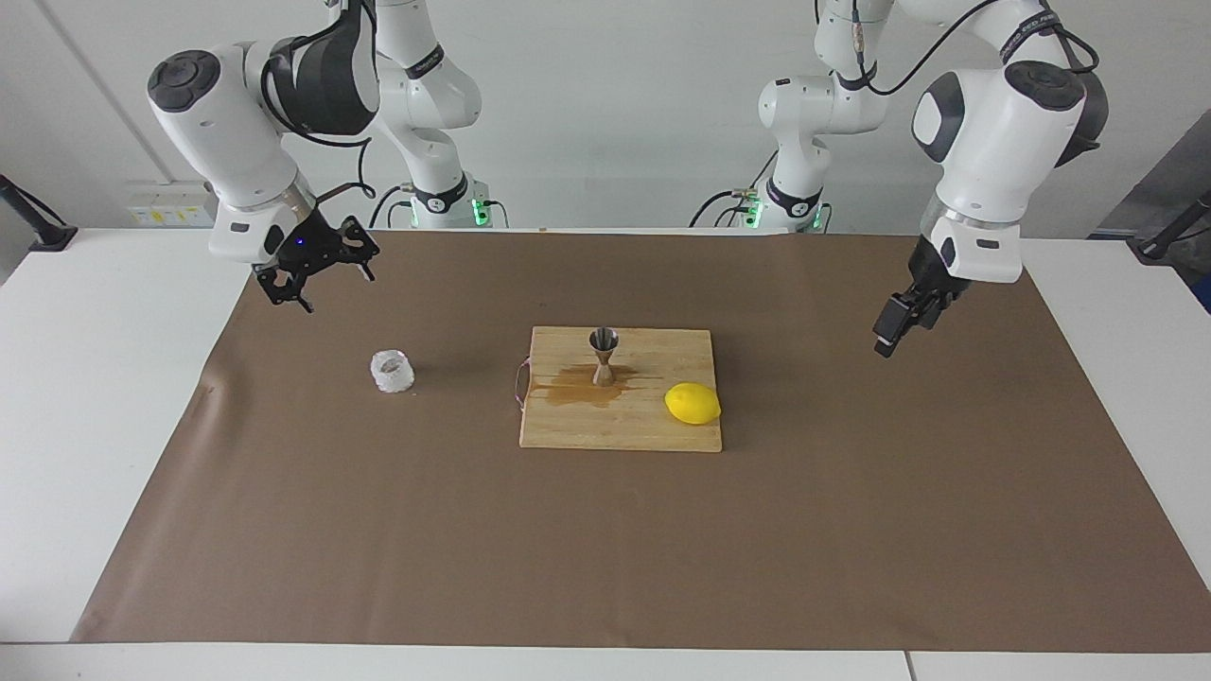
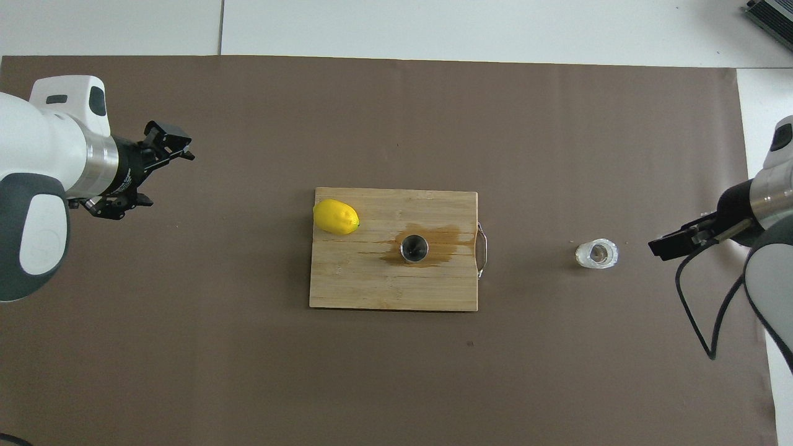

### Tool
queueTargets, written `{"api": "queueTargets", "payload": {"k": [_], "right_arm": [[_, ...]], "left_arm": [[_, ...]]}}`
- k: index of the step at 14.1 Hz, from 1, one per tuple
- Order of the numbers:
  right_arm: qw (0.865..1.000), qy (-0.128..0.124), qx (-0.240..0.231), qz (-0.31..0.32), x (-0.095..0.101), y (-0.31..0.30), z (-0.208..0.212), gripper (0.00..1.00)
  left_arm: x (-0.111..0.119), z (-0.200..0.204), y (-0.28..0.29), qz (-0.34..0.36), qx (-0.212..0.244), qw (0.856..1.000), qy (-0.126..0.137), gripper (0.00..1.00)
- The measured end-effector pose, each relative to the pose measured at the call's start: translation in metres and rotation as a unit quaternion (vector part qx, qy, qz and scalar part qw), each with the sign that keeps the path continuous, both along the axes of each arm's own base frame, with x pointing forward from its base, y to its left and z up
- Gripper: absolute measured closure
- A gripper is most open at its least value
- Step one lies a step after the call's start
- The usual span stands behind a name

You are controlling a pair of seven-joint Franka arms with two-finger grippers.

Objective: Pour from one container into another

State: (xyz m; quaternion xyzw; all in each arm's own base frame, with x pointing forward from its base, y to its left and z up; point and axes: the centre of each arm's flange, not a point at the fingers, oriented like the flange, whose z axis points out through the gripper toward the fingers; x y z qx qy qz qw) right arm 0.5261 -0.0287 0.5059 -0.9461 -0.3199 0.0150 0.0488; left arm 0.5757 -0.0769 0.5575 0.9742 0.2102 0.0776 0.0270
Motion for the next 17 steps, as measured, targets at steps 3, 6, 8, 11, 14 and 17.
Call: {"api": "queueTargets", "payload": {"k": [3,6,8,11,14,17], "right_arm": [[0.996,-0.015,0.041,0.073,-0.005,-0.013,-0.035,0.0],[0.983,-0.041,0.086,0.154,-0.013,-0.035,-0.081,0.0],[0.971,-0.063,0.103,0.208,-0.016,-0.048,-0.116,0.0],[0.954,-0.086,0.129,0.258,-0.02,-0.057,-0.151,0.0],[0.941,-0.095,0.144,0.29,-0.024,-0.068,-0.172,0.0],[0.928,-0.118,0.158,0.315,-0.024,-0.069,-0.186,0.0]], "left_arm": [[-0.001,0.02,0.022,-0.084,0.019,0.996,0.011,0.0],[-0.006,0.035,0.035,-0.159,0.03,0.986,0.03,0.0],[-0.01,0.042,0.043,-0.206,0.034,0.977,0.046,0.0],[-0.019,0.058,0.042,-0.24,0.033,0.968,0.071,0.0],[-0.021,0.066,0.039,-0.245,0.032,0.966,0.072,0.0],[-0.019,0.063,0.037,-0.246,0.031,0.966,0.073,0.0]]}}
